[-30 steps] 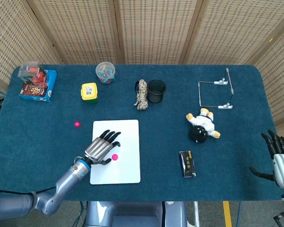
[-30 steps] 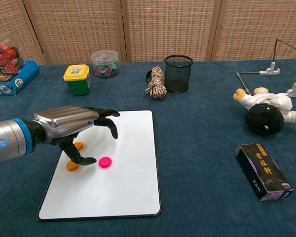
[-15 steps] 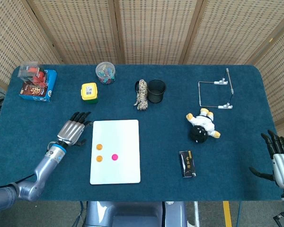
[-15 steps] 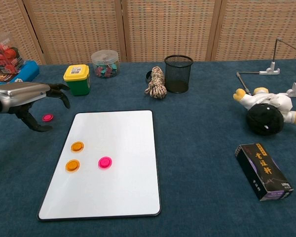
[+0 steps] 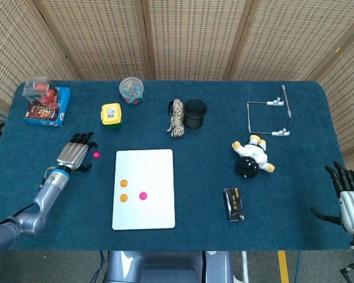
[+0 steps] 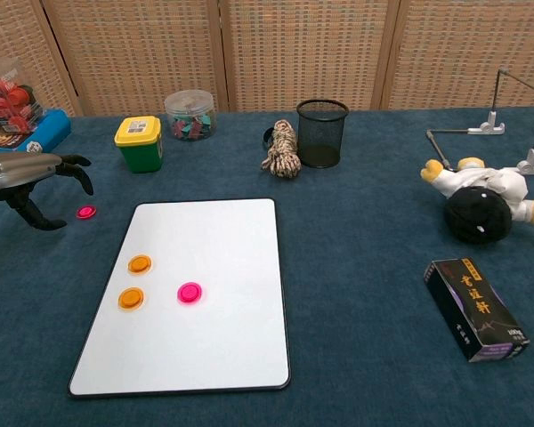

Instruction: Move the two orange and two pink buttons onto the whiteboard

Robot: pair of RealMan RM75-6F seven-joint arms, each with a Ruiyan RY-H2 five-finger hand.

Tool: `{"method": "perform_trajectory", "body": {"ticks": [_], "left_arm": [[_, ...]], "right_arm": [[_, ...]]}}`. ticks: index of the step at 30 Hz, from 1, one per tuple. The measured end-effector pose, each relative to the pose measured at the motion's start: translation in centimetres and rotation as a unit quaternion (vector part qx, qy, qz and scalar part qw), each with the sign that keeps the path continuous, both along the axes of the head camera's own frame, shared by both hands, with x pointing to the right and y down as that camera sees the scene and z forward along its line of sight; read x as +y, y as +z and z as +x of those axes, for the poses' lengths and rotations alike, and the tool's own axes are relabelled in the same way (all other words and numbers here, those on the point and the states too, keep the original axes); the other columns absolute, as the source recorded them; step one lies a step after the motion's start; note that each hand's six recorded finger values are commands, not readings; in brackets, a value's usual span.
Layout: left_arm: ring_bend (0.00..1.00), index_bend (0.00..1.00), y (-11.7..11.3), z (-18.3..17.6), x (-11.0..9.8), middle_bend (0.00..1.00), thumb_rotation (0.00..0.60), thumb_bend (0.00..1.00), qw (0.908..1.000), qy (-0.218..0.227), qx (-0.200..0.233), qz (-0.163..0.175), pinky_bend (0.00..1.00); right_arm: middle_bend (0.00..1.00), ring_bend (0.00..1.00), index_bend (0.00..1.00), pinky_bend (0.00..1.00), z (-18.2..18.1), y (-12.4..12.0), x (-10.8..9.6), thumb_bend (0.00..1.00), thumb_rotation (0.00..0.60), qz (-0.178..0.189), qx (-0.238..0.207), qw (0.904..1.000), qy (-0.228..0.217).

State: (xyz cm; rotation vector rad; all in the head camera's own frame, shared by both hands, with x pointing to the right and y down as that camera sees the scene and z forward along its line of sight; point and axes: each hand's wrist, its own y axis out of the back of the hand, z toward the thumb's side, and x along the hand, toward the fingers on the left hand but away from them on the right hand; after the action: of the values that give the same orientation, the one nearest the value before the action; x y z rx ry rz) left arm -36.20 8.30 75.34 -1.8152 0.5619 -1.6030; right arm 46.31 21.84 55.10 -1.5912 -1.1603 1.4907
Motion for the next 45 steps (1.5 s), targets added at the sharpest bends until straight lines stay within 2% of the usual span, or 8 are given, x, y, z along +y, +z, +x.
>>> {"method": "perform_trajectory", "body": {"ticks": [16, 32, 35, 42, 45], "left_arm": [[0.0, 0.33, 1.1, 0.7, -0.6, 0.0, 0.6, 0.36, 1.0, 0.003, -0.002, 0.001, 0.0], [0.0, 0.34, 2.0, 0.5, -0.6, 0.0, 0.6, 0.36, 0.9999, -0.007, -0.008, -0.005, 0.0], [0.0, 0.38, 2.0, 0.7, -0.6, 0.0, 0.6, 0.36, 0.9999, -0.009, -0.005, -0.005, 0.0], [0.0, 0.54, 2.0, 0.8, -0.8, 0.0, 0.6, 0.37, 0.9999, -0.012, 0.0, -0.002, 0.0], [0.0, 0.55, 2.0, 0.8, -0.7, 0.0, 0.6, 0.37, 0.9999, -0.012, -0.002, -0.001, 0.0]], "right_arm": [[0.0, 0.0, 0.0, 0.0, 0.0, 0.0, 0.0, 0.0, 0.6, 0.001, 0.001, 1.0, 0.0], [0.0, 0.0, 0.0, 0.0, 0.1, 0.0, 0.0, 0.0, 0.6, -0.001, 0.002, 1.0, 0.001], [0.0, 0.0, 0.0, 0.0, 0.1, 0.0, 0.0, 0.0, 0.6, -0.001, 0.001, 1.0, 0.002], [0.0, 0.0, 0.0, 0.0, 0.1, 0.0, 0.0, 0.0, 0.6, -0.001, 0.0, 1.0, 0.002], [0.0, 0.0, 0.0, 0.0, 0.1, 0.0, 0.0, 0.0, 0.6, -0.001, 0.0, 1.0, 0.002]]}}
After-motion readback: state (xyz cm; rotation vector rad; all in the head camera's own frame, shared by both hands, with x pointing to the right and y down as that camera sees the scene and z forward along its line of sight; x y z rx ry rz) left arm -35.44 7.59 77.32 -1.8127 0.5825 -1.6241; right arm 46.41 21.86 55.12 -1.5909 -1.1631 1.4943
